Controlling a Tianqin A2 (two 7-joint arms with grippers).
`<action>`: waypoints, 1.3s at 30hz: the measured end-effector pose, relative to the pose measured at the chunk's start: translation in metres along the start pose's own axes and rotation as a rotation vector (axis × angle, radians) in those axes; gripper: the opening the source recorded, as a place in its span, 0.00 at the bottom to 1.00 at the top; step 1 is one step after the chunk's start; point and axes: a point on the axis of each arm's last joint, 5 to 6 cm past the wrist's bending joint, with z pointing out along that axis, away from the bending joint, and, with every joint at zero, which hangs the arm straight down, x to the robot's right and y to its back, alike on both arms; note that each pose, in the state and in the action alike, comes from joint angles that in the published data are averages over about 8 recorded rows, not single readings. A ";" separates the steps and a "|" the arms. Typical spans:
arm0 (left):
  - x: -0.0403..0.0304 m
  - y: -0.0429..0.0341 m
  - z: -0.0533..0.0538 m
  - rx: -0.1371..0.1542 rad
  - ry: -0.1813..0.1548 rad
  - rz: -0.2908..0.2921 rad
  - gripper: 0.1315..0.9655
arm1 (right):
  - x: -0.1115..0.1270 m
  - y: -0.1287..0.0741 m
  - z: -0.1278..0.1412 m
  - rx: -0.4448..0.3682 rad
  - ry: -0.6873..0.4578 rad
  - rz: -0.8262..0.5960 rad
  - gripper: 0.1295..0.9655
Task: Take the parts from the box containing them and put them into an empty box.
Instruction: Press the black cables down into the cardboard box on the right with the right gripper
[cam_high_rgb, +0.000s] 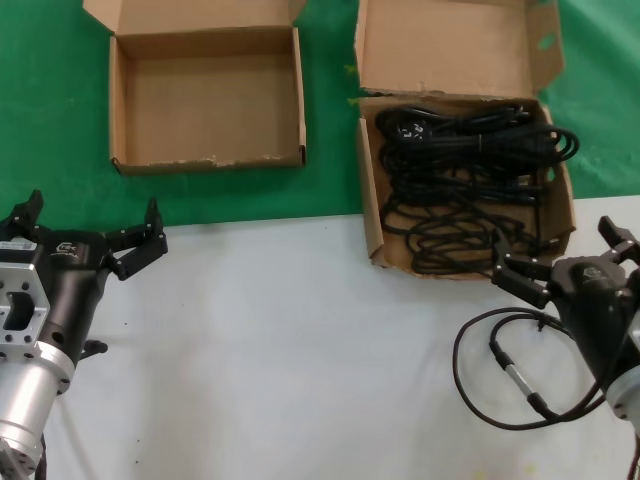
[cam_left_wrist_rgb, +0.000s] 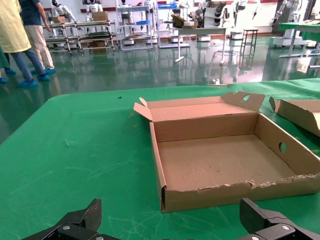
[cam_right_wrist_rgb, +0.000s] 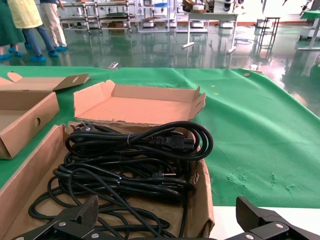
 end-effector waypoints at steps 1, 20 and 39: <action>0.0000 0.0000 0.000 0.000 0.000 0.000 1.00 | 0.000 0.000 0.000 0.000 0.000 0.000 1.00; 0.0000 0.0000 0.000 0.000 0.000 0.000 0.99 | 0.000 0.000 0.000 0.000 0.000 0.000 1.00; 0.0000 0.0000 0.000 0.000 0.000 0.000 0.77 | 0.031 -0.030 -0.002 0.029 -0.118 -0.237 1.00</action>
